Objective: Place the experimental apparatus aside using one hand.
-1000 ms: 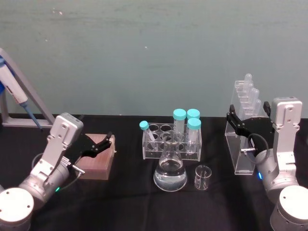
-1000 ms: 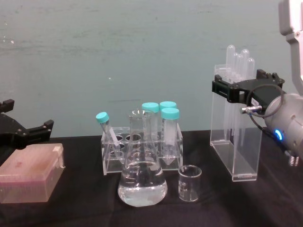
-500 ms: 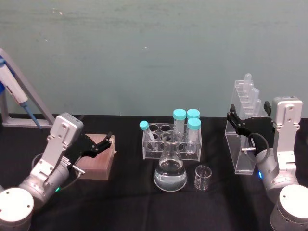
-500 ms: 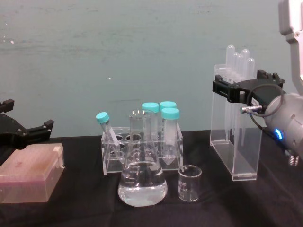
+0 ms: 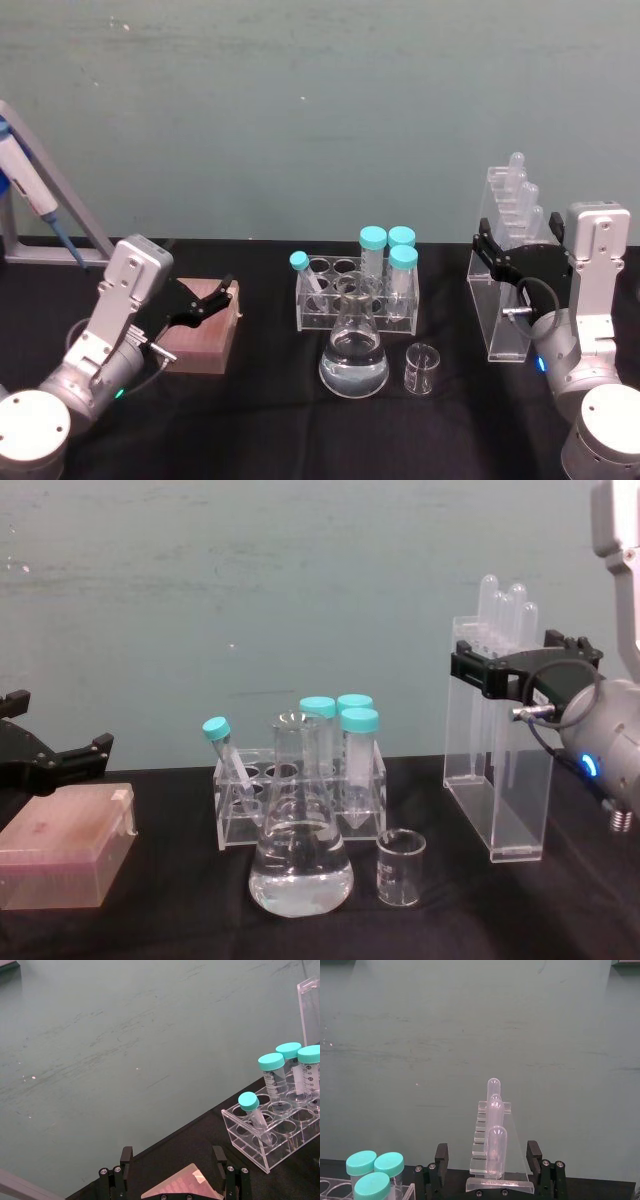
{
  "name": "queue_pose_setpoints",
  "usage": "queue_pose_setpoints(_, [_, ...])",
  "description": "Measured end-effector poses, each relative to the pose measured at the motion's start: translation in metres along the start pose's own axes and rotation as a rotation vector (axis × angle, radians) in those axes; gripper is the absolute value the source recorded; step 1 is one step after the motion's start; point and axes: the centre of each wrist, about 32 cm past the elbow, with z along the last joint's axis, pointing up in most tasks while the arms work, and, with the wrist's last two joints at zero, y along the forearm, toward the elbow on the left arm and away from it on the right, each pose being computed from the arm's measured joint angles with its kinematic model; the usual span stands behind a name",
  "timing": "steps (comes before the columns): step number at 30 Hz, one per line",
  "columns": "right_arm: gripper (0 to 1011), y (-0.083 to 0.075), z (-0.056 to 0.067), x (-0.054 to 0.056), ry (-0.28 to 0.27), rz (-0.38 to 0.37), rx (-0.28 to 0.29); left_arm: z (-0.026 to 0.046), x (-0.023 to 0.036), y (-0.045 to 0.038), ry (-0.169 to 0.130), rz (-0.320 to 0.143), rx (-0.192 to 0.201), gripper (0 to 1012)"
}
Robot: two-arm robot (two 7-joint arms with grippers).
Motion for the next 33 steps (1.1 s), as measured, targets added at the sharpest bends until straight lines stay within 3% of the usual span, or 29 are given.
queue_pose_setpoints(33, [1000, 0.0, 0.0006, -0.0009, -0.001, 0.019, 0.001, 0.0, 0.0, 0.0, 0.0, 0.0, 0.0, 1000])
